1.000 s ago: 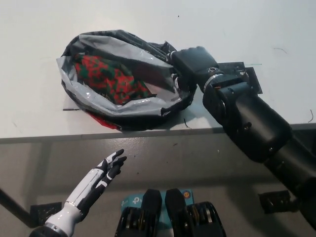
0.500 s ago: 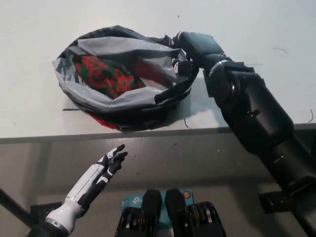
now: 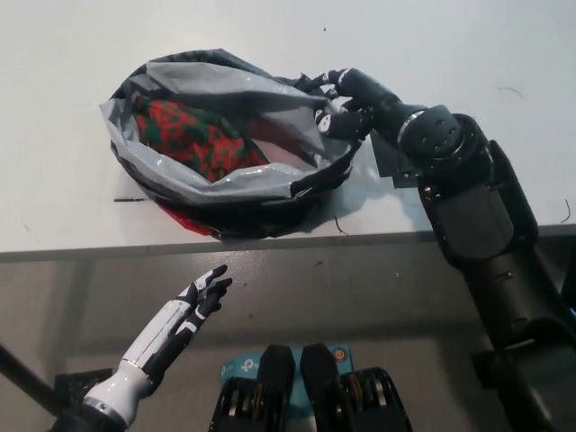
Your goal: The robot uses its right hand to pick up a bag of coffee beans and puts it in the black plastic bag, then the robot grabs the top of the bag and lifts it.
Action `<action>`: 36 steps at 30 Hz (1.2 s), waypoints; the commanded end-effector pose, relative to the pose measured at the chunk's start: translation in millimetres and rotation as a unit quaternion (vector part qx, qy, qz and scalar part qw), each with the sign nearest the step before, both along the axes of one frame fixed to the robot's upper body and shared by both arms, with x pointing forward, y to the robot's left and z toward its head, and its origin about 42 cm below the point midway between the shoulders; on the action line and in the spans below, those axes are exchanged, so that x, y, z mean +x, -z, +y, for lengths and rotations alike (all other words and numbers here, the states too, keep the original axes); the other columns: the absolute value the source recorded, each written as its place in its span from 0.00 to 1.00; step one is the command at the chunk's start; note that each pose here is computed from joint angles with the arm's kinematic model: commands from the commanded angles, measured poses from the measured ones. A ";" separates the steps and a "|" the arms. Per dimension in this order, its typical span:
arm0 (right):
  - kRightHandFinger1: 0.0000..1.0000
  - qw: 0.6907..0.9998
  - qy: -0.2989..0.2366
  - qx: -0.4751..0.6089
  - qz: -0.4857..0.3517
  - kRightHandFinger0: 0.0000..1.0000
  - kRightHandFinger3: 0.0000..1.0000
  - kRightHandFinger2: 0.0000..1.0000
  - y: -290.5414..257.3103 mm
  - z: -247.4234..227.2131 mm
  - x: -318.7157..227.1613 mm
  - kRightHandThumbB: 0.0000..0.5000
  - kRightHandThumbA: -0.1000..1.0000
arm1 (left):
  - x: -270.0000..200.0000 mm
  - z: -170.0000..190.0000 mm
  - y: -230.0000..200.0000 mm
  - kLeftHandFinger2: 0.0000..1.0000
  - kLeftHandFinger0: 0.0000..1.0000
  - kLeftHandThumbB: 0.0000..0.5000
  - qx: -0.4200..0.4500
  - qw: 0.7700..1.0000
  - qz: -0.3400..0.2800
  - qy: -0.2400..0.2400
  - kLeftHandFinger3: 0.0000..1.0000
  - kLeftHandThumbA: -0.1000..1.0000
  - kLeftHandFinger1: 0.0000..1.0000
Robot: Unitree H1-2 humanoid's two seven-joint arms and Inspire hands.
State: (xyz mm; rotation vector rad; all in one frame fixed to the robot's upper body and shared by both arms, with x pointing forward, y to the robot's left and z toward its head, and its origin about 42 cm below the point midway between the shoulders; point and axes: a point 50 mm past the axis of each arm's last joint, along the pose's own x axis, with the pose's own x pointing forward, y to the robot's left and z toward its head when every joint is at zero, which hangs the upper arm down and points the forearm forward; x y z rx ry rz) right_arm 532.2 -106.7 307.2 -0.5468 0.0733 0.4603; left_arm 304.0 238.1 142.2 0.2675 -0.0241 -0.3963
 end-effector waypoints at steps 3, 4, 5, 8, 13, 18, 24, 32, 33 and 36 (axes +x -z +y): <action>0.14 0.775 -0.155 0.602 0.118 0.00 0.74 0.55 -127.5 73.9 -2.1 0.04 0.39 | 6.6 3.9 -17.5 1.00 1.00 0.32 0.005 0.999 -0.039 0.010 1.00 0.95 1.00; 0.13 0.766 -0.155 0.612 0.122 0.00 0.76 0.56 -131.1 76.2 -2.3 0.07 0.38 | 6.5 4.7 -17.7 1.00 1.00 0.31 0.006 0.999 -0.039 0.009 1.00 0.94 1.00; 0.12 0.755 -0.158 0.624 0.127 0.00 0.76 0.55 -136.2 79.1 -2.6 0.06 0.35 | 6.6 5.6 -18.2 1.00 1.00 0.30 0.005 0.999 -0.038 0.007 1.00 0.94 1.00; 0.13 0.735 -0.167 0.644 0.134 0.00 0.77 0.56 -147.6 84.0 -3.8 0.00 0.38 | 6.7 5.2 -18.1 1.00 1.00 0.28 0.005 0.999 -0.039 0.009 1.00 0.94 1.00; 0.08 0.701 -0.175 0.675 0.146 0.00 0.74 0.52 -171.0 91.6 -6.4 0.00 0.40 | 6.5 4.5 -16.8 1.00 1.00 0.25 0.001 0.999 -0.040 0.012 1.00 0.93 1.00; 0.10 0.683 -0.185 0.691 0.147 0.00 0.75 0.56 -193.5 94.1 -7.0 0.01 0.41 | 7.5 4.8 -16.9 1.00 1.00 0.22 0.002 0.999 -0.048 0.013 1.00 0.92 1.00; 0.11 0.668 -0.185 0.705 0.149 0.00 0.81 0.59 -221.1 95.1 -6.8 0.00 0.37 | 8.3 5.1 -18.7 1.00 1.00 0.23 0.001 0.999 -0.051 0.012 1.00 0.92 1.00; 0.29 0.607 -0.204 0.749 0.170 0.00 1.00 0.81 -260.6 94.1 -6.1 0.00 0.34 | 7.3 3.5 -17.0 1.00 1.00 0.22 -0.004 0.999 -0.051 0.011 1.00 0.90 1.00; 0.29 0.606 -0.203 0.750 0.171 0.00 1.00 0.81 -262.8 94.6 -6.6 0.00 0.33 | 6.7 3.2 -16.9 1.00 1.00 0.22 -0.004 0.999 -0.050 0.011 1.00 0.90 1.00; 0.31 0.609 -0.200 0.748 0.171 0.00 1.00 0.78 -279.8 99.3 -10.5 0.00 0.26 | 6.6 2.5 -16.2 1.00 1.00 0.24 -0.006 0.999 -0.050 0.014 1.00 0.90 1.00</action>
